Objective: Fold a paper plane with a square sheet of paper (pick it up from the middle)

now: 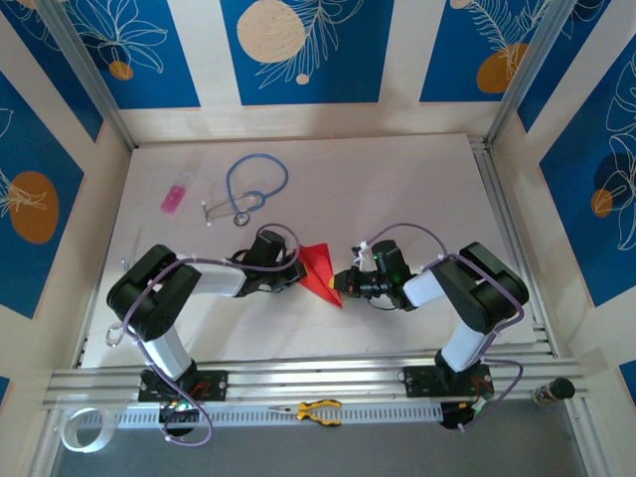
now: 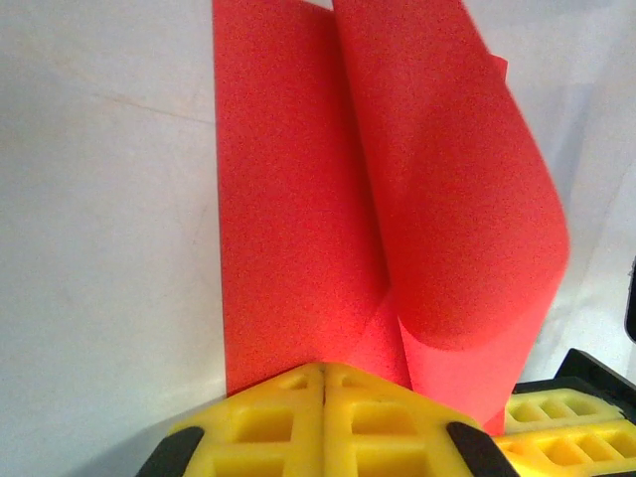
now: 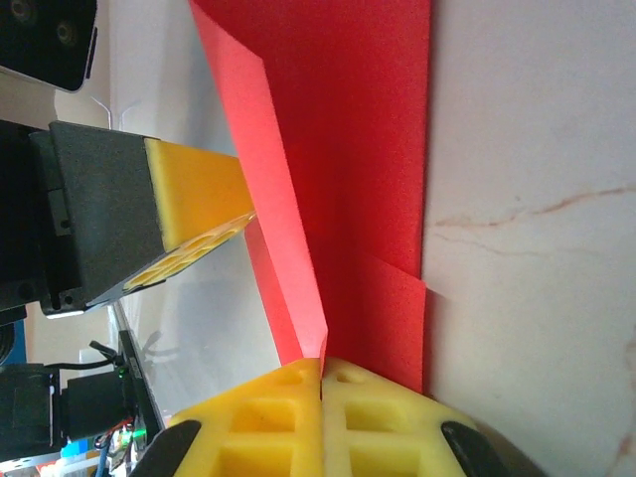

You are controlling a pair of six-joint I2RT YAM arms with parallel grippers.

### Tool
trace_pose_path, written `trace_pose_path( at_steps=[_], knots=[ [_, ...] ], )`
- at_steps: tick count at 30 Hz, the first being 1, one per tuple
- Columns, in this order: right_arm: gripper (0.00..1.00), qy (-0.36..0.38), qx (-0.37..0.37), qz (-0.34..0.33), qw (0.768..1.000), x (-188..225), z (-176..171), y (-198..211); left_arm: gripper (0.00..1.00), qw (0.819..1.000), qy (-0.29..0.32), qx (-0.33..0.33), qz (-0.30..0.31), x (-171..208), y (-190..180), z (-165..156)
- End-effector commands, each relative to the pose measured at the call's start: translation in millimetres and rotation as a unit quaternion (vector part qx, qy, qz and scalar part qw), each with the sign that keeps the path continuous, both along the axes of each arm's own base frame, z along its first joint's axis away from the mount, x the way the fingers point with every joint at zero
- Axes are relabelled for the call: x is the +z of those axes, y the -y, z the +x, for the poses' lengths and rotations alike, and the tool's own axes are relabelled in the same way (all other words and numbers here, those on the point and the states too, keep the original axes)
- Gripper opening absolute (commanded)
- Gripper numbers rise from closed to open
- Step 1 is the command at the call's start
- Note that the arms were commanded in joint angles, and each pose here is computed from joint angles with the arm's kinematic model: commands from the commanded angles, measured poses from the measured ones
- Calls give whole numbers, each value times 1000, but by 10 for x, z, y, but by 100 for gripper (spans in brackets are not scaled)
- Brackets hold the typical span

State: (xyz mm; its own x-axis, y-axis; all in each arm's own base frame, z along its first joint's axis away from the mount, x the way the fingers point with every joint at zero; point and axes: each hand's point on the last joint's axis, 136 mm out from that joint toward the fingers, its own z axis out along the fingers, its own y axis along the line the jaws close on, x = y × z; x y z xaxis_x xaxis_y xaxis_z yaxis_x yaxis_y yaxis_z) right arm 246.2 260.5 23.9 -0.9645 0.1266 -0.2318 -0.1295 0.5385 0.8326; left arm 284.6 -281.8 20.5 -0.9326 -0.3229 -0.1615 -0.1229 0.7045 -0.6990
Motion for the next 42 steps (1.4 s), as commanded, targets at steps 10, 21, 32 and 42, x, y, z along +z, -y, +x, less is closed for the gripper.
trace_pose_path(
  at_steps=[10, 21, 32, 42],
  knots=[
    [0, -31, -12, -6, 999, -125, -57, 50, 4, 999, -9, 3, 40, -141, -102, -37],
    [0, -33, -18, -16, 999, -146, -88, 59, 3, 999, -9, 8, 31, -126, -103, -40],
    [0, -41, -27, -27, 998, -184, -91, 44, 3, 1000, -5, 12, 28, -94, -105, -42],
    [0, -43, -29, -36, 998, -173, -103, 32, 3, 1000, 7, 15, 19, -41, -99, -43]
  ],
)
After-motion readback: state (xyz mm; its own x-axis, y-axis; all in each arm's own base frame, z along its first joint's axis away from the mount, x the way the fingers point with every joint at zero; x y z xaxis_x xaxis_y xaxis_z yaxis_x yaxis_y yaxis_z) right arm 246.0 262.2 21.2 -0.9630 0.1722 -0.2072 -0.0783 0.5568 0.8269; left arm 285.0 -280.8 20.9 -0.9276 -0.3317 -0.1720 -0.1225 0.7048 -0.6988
